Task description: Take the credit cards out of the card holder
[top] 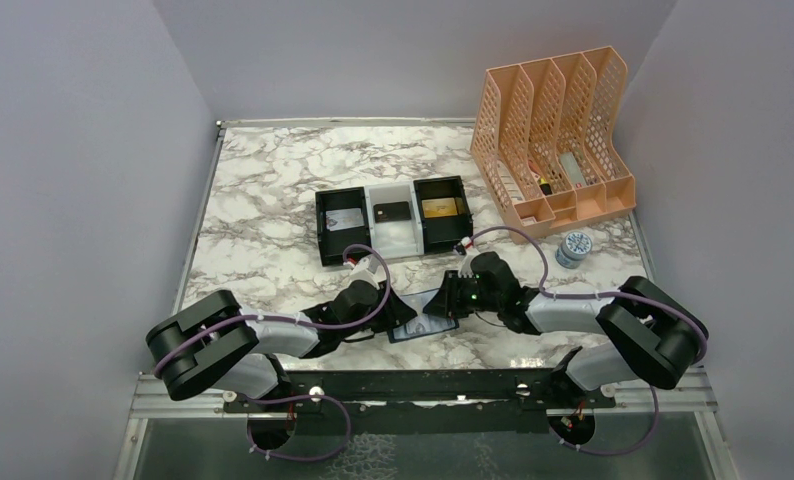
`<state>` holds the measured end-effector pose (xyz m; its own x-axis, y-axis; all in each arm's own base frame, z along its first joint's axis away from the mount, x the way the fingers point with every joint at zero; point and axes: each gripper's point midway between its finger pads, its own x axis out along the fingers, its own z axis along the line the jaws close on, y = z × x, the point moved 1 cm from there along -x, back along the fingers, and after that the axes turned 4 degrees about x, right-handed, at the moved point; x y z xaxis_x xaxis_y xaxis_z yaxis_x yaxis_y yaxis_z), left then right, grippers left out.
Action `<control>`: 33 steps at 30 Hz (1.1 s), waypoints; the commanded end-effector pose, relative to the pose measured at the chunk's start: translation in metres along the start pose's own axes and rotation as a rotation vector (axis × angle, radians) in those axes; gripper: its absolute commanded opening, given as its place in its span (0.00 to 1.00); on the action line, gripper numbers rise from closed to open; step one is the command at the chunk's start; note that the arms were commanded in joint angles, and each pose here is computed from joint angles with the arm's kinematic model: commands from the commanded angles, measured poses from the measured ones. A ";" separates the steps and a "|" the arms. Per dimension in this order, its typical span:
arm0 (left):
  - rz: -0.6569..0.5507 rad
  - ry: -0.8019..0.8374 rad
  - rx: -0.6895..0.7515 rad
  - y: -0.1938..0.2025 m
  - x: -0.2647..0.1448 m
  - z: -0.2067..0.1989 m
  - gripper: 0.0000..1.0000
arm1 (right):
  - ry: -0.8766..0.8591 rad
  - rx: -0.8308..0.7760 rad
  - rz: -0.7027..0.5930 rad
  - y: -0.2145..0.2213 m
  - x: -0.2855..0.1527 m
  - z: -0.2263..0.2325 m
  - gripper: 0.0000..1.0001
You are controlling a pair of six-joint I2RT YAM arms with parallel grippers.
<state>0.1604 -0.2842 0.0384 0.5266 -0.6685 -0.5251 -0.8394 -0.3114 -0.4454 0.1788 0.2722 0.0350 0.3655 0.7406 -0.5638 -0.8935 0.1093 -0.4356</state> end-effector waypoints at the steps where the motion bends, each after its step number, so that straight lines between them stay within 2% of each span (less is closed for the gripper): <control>1: -0.003 -0.005 -0.013 0.001 0.001 0.001 0.33 | 0.122 0.021 0.075 0.027 -0.003 -0.033 0.23; 6: 0.010 0.040 -0.025 0.000 0.000 -0.010 0.30 | 0.139 0.008 0.068 0.024 -0.003 -0.035 0.23; 13: 0.003 0.073 -0.029 -0.002 -0.003 -0.017 0.20 | 0.153 -0.006 0.057 0.021 -0.006 -0.035 0.24; 22: -0.030 0.041 -0.022 -0.001 -0.012 0.000 0.10 | 0.185 -0.045 0.039 0.011 -0.009 -0.034 0.24; 27: -0.023 0.037 -0.021 0.002 -0.014 0.004 0.09 | 0.083 -0.090 0.112 0.008 -0.010 -0.005 0.25; 33: -0.027 0.043 -0.020 0.000 -0.012 0.000 0.10 | -0.082 -0.166 0.114 -0.002 -0.017 0.033 0.25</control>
<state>0.1525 -0.2764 0.0432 0.5301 -0.6925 -0.4893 -0.8368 -0.3341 -0.4338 0.1730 0.2691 0.0457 0.3090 0.7232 -0.6176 -0.8928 -0.0032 -0.4504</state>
